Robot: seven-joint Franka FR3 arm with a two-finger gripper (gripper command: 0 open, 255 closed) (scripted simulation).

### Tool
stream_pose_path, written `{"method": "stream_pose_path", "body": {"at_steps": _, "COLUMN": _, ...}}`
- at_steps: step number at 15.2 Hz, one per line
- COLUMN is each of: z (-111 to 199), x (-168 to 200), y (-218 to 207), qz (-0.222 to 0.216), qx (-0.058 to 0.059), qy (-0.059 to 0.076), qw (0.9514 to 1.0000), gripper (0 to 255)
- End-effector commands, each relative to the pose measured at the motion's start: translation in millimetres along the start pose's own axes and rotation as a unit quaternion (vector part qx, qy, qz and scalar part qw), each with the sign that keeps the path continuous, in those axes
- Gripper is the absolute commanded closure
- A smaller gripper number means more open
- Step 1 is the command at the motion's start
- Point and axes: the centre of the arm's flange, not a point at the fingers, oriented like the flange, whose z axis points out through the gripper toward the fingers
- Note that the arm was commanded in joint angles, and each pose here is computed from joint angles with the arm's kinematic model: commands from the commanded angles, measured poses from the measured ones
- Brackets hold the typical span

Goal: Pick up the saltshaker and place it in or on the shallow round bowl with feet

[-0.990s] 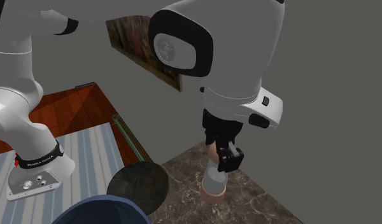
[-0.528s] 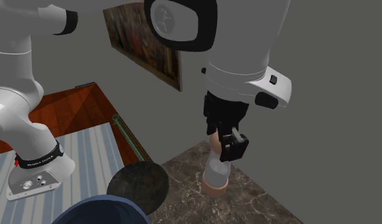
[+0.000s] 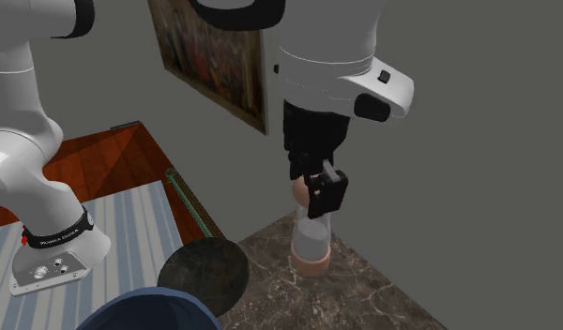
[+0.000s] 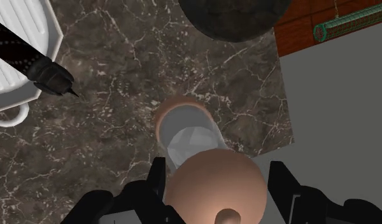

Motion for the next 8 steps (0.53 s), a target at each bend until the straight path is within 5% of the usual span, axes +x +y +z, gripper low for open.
{"method": "stream_pose_path", "body": {"at_steps": 1, "z": -7, "x": -23, "y": -11, "qz": 0.000, "qx": 0.000, "qy": 0.000, "qw": 1.0000, "gripper": 255}}
{"method": "stream_pose_path", "body": {"at_steps": 8, "z": -29, "x": -104, "y": -50, "qz": 0.000, "qx": 0.000, "qy": 0.000, "qw": 1.0000, "gripper": 255}}
